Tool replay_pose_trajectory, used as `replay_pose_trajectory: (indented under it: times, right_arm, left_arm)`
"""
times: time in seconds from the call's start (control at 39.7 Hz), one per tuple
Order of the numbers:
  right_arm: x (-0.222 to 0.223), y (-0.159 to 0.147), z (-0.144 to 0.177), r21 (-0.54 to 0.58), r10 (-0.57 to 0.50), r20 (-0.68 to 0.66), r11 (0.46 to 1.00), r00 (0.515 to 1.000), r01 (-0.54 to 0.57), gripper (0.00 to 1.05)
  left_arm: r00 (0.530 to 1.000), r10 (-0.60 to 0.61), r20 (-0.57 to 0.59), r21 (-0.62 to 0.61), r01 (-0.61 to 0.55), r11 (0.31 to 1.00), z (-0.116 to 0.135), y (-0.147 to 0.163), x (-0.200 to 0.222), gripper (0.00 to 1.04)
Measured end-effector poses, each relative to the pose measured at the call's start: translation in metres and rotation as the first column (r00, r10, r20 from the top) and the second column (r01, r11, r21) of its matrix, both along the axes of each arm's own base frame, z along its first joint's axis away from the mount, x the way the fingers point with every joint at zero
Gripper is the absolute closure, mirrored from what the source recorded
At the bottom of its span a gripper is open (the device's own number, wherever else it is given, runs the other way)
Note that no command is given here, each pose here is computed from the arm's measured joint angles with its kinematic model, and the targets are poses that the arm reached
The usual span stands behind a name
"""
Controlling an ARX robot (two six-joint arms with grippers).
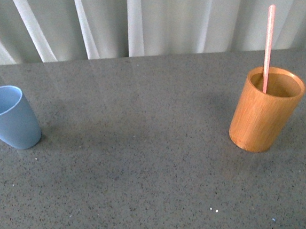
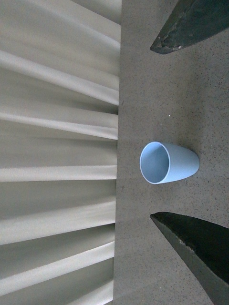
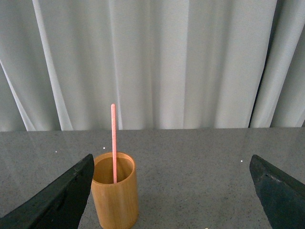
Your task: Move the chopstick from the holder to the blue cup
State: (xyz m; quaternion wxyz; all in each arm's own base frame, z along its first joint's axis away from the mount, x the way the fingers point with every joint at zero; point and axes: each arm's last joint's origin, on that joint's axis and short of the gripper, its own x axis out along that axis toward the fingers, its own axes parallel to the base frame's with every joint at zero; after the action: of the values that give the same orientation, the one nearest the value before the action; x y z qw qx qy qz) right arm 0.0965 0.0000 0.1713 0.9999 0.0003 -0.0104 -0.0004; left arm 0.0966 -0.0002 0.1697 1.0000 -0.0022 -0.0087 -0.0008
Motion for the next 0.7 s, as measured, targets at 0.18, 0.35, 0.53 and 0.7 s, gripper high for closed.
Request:
replay_pose_trajectory:
  times: [0.18, 0.35, 0.53, 0.7]
  right_arm:
    - [0.0, 0.0, 0.0, 0.0, 0.0, 0.0, 1.0, 1.0, 0.0, 0.1]
    - [0.0, 0.0, 0.0, 0.0, 0.0, 0.0, 1.0, 1.0, 0.0, 0.1]
    - [0.0, 0.0, 0.0, 0.0, 0.0, 0.0, 1.0, 1.0, 0.0, 0.1]
    - [0.0, 0.0, 0.0, 0.0, 0.0, 0.0, 1.0, 1.0, 0.0, 0.1]
  left_arm:
    - [1.0, 0.0, 0.0, 0.0, 0.0, 1.0, 0.0, 0.0, 0.0, 0.07]
    - [1.0, 0.0, 0.0, 0.0, 0.0, 1.0, 0.0, 0.0, 0.0, 0.07]
    - [1.0, 0.0, 0.0, 0.0, 0.0, 1.0, 0.0, 0.0, 0.0, 0.07]
    - [1.0, 0.0, 0.0, 0.0, 0.0, 1.0, 0.0, 0.0, 0.0, 0.07]
